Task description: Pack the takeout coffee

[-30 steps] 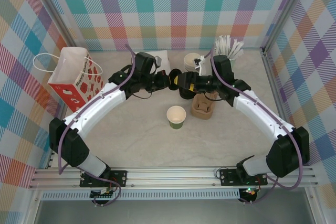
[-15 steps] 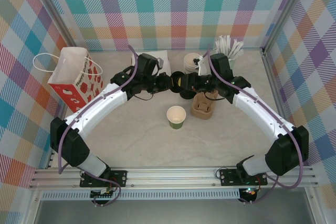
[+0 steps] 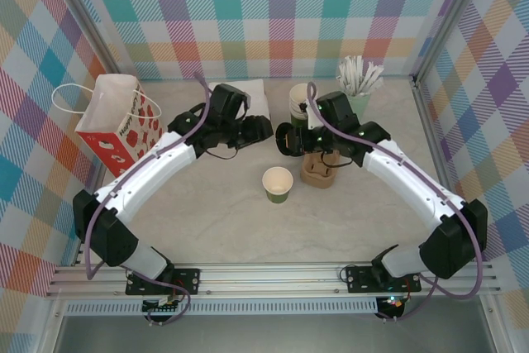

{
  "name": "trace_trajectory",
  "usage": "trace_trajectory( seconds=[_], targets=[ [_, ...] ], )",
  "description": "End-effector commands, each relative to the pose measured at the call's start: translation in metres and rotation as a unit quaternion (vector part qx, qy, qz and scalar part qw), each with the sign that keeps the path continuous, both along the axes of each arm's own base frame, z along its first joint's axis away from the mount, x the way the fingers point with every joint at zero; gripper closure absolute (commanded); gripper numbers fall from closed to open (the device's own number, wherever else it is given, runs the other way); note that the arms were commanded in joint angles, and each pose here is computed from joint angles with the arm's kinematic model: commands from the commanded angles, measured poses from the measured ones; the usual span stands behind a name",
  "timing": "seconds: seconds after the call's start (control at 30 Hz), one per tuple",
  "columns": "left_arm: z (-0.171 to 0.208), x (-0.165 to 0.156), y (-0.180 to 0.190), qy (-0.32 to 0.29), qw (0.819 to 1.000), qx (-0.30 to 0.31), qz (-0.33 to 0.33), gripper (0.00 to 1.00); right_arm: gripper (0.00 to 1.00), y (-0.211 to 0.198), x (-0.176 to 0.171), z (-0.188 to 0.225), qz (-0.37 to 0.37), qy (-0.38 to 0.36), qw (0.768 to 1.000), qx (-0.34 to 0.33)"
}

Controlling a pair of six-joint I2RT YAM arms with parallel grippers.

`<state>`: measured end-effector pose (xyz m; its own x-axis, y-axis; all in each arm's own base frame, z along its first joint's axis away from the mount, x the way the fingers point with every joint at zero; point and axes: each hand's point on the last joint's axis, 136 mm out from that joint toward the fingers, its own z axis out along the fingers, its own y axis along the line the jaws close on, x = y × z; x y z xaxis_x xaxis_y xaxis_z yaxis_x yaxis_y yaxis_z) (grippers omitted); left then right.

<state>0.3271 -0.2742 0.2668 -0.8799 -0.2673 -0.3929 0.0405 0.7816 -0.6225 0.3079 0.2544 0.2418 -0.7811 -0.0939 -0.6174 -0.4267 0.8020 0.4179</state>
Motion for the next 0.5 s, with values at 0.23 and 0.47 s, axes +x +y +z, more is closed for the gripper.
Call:
trace_trajectory(
  seconds=[0.23,0.47],
  targets=[
    [0.049,0.000,0.001,0.069,0.973,-0.173,0.136,0.42,0.79,0.003,-0.005,0.012,0.004,-0.182,0.977,-0.110],
    [0.041,-0.002,-0.015,0.113,0.962,-0.209,0.133,0.41,0.79,0.018,-0.013,0.013,0.019,-0.211,0.970,-0.116]
  ],
)
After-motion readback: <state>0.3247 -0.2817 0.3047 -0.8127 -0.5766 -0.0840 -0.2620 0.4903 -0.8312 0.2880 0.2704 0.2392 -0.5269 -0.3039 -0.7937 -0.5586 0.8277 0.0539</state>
